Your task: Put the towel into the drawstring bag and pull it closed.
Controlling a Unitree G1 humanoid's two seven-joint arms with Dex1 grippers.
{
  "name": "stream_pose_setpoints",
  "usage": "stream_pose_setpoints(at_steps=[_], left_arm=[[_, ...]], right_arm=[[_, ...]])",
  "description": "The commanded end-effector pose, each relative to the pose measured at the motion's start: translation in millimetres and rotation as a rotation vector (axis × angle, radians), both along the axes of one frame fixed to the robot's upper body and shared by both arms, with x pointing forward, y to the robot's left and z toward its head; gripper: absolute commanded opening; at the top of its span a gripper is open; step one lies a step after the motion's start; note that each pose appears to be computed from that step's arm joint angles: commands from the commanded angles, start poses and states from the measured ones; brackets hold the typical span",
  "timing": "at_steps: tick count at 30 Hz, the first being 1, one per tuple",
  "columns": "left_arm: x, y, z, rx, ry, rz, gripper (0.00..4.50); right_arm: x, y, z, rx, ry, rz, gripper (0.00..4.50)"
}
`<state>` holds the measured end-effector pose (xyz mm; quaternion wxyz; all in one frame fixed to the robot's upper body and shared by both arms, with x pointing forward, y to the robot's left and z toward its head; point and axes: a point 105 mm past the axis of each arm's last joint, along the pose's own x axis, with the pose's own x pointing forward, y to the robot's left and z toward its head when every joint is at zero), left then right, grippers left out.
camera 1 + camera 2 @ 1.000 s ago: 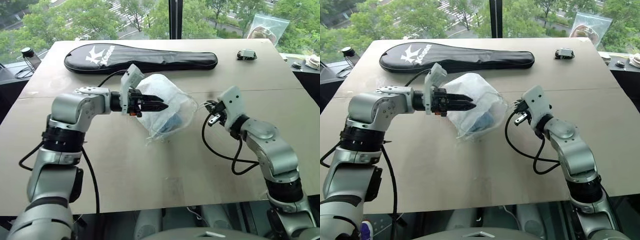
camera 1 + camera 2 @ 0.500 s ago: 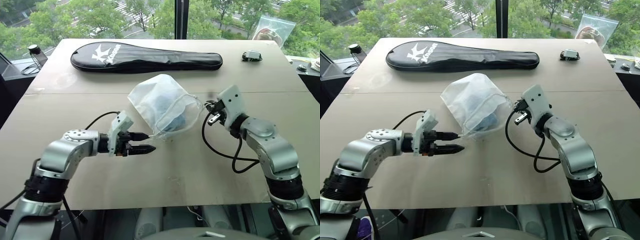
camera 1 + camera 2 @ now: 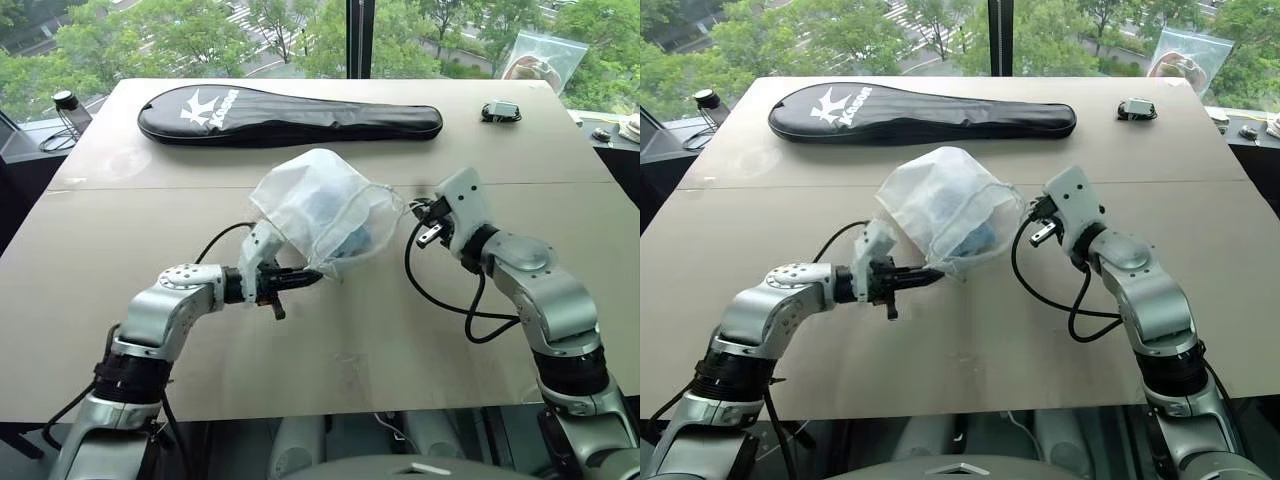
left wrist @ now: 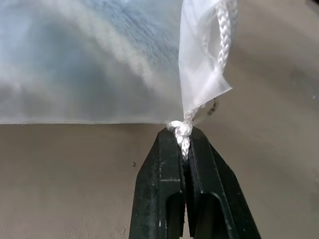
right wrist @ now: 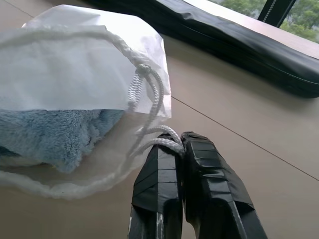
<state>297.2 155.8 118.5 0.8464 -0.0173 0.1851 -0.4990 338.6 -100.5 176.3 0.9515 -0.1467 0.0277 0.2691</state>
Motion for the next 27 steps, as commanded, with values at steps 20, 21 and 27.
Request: stream_pose_setpoints(at_steps=[20, 21, 27], left_arm=[[84.4, 77.4, 245.4, -0.268, -0.623, 0.521, 0.05], [87.0, 81.3, 254.8, -0.291, -0.643, 0.559, 0.05], [115.8, 132.3, 218.0, -0.137, -0.587, 0.922, 0.05]], right_arm=[[-19.7, -71.3, 202.6, 0.222, -0.666, -0.168, 0.0], [-23.6, -72.7, 210.1, 0.24, -0.681, -0.163, 0.0], [-17.5, -132.0, 205.9, 0.326, -0.684, -0.48, 0.0]])
